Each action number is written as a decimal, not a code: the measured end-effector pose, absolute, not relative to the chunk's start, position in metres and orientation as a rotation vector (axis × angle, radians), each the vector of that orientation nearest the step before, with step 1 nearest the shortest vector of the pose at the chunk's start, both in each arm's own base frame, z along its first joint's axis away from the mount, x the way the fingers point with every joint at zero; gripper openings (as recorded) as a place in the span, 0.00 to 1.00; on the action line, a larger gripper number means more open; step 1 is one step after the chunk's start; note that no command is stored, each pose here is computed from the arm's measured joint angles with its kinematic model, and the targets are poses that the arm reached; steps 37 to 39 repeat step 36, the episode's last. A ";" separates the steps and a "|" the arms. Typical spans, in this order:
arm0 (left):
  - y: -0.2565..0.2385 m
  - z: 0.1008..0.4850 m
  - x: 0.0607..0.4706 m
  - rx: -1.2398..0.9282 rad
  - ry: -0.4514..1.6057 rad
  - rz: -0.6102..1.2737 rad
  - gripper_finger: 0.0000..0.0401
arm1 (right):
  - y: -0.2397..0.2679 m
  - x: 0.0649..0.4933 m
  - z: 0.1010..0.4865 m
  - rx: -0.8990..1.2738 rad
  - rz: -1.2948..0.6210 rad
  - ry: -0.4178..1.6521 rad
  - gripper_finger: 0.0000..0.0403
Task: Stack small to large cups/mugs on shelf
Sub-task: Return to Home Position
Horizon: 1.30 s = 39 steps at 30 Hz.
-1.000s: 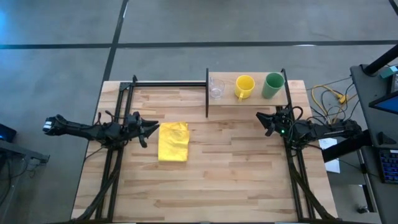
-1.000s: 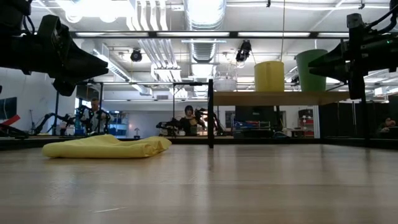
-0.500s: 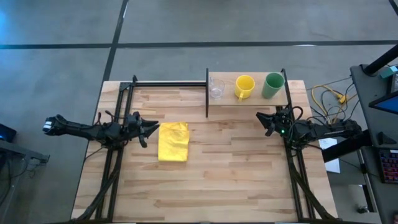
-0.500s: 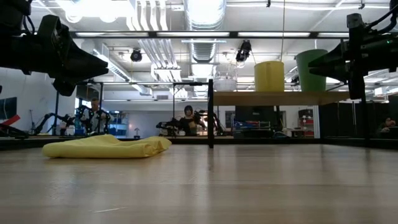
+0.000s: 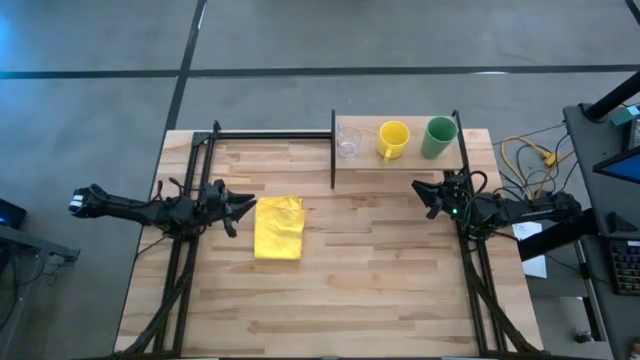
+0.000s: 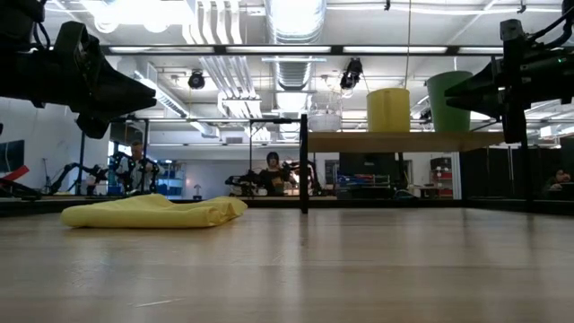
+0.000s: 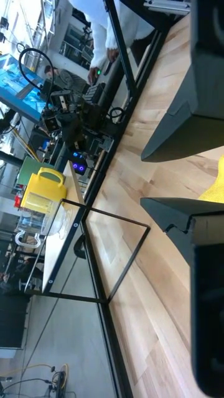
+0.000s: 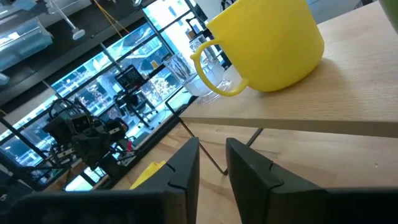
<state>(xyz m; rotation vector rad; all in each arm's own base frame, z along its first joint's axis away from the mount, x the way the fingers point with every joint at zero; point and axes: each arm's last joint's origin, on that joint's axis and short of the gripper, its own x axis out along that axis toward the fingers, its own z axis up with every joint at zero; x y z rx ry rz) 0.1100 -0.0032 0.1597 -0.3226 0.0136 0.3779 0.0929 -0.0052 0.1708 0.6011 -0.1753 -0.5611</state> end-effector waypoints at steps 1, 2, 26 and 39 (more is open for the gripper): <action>-0.003 0.160 0.110 -0.323 0.014 0.378 0.22 | -0.005 0.093 0.171 0.601 -0.561 -0.175 0.18; -0.003 0.160 0.110 -0.322 0.014 0.378 0.22 | -0.005 0.093 0.171 0.601 -0.561 -0.175 0.18; -0.003 0.160 0.110 -0.322 0.014 0.378 0.22 | -0.005 0.093 0.171 0.601 -0.561 -0.175 0.18; -0.003 0.160 0.110 -0.322 0.014 0.378 0.22 | -0.005 0.093 0.171 0.601 -0.561 -0.175 0.19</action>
